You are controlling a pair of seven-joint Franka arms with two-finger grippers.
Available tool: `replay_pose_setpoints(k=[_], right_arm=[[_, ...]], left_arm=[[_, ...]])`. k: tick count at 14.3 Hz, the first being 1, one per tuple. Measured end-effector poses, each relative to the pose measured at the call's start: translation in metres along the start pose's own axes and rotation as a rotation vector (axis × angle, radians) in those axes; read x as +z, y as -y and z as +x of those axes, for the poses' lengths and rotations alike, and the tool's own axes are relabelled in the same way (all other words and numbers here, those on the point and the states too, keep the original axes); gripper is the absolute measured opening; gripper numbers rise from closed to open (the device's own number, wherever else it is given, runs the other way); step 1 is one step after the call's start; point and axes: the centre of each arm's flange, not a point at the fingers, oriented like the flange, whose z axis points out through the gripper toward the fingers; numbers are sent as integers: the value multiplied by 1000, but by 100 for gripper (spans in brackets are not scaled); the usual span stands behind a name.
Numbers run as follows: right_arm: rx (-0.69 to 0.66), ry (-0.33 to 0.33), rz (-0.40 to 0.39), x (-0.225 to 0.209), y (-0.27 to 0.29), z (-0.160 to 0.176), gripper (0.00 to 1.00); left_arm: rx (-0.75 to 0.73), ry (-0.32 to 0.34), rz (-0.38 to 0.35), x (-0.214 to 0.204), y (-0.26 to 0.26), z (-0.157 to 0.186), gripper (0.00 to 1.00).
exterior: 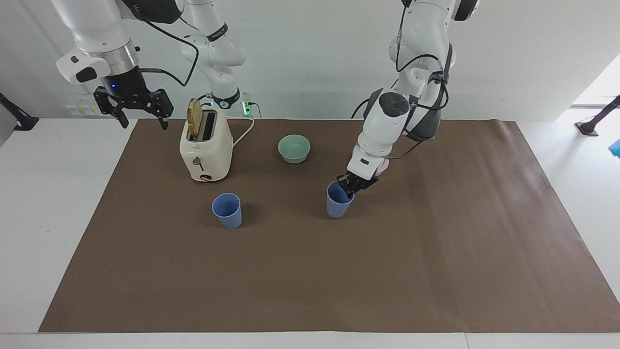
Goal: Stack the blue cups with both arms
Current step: 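Carry the blue cup with the left gripper toward the table center, then set the blue cup down and open the left gripper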
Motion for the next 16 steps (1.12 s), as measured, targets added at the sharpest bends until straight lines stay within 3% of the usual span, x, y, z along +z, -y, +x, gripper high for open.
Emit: replay_pose_setpoints(k=[13,14,16], right_arm=[[0,2,0,1,0,0,100],[-1,4,0,2,1,-1,100],[-3,7,12,3,3,-1,100]], left_arm=[[49,24,52,22,-1,-22,4],[49,25,52,22,-1,-22,9],[47,23,52,22,0,-21,31]])
